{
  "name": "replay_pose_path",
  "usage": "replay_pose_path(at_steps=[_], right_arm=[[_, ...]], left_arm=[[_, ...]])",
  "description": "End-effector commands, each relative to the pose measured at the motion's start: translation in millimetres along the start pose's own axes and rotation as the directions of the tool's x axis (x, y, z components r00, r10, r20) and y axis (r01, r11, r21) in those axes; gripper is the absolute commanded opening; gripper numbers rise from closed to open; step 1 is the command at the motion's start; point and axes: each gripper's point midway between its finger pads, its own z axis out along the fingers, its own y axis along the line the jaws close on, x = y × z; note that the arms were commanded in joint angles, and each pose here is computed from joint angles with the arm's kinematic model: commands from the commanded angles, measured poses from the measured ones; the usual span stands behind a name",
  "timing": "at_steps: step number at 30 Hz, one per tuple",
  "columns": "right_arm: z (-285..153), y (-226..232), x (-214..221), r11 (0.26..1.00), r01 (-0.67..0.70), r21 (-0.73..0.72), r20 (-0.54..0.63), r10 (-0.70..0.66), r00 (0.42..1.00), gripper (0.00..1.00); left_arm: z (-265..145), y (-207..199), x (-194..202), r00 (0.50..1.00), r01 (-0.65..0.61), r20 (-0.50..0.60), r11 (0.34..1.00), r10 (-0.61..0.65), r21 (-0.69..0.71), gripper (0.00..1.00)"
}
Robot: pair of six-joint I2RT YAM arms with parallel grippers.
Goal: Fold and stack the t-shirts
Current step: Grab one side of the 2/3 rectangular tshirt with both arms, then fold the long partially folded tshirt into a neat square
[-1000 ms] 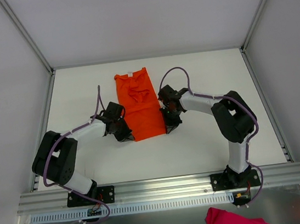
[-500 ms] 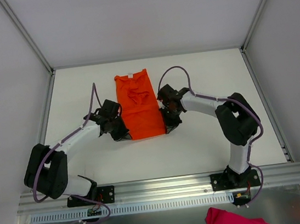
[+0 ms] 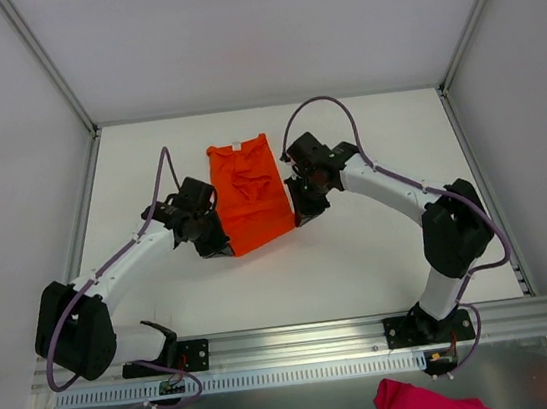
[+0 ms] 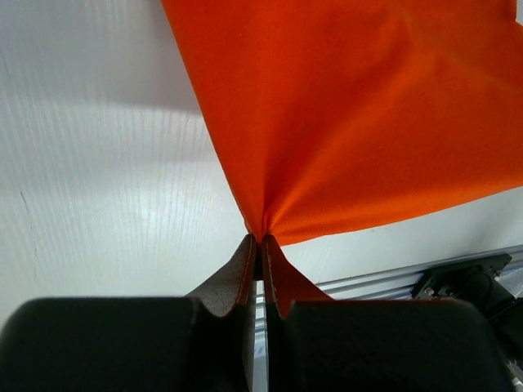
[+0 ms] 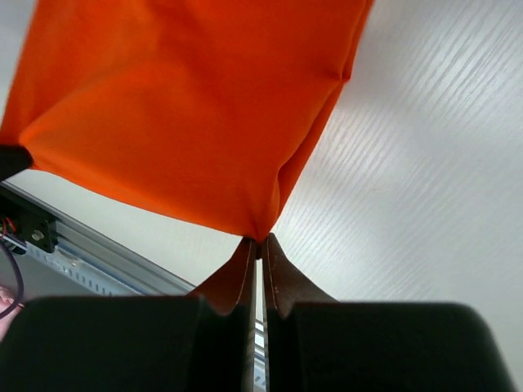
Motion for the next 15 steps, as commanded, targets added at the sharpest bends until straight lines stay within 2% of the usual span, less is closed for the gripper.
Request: replay_pose_path(at_steps=[1,5,15], right_arm=[[-39,2,-19,0.998,0.051,0.035,0.070,-0.053,0.996,0.01],[-53,6,-33,0.996,0.082,0.046,0.106,-0.087,0.991,0.01],[-50,8,-44,0.993,0.108,0.055,0.104,-0.114,0.988,0.01]], left_arm=[[-26,-6,-7,0.998,-0.049,0.029,0.999,0.049,-0.003,0.00],[-39,-18,-21,0.995,-0.067,0.069,0.998,0.066,0.011,0.00],[-53,-44,-53,0.989,-0.081,0.124,0.996,0.077,0.027,0.00]])
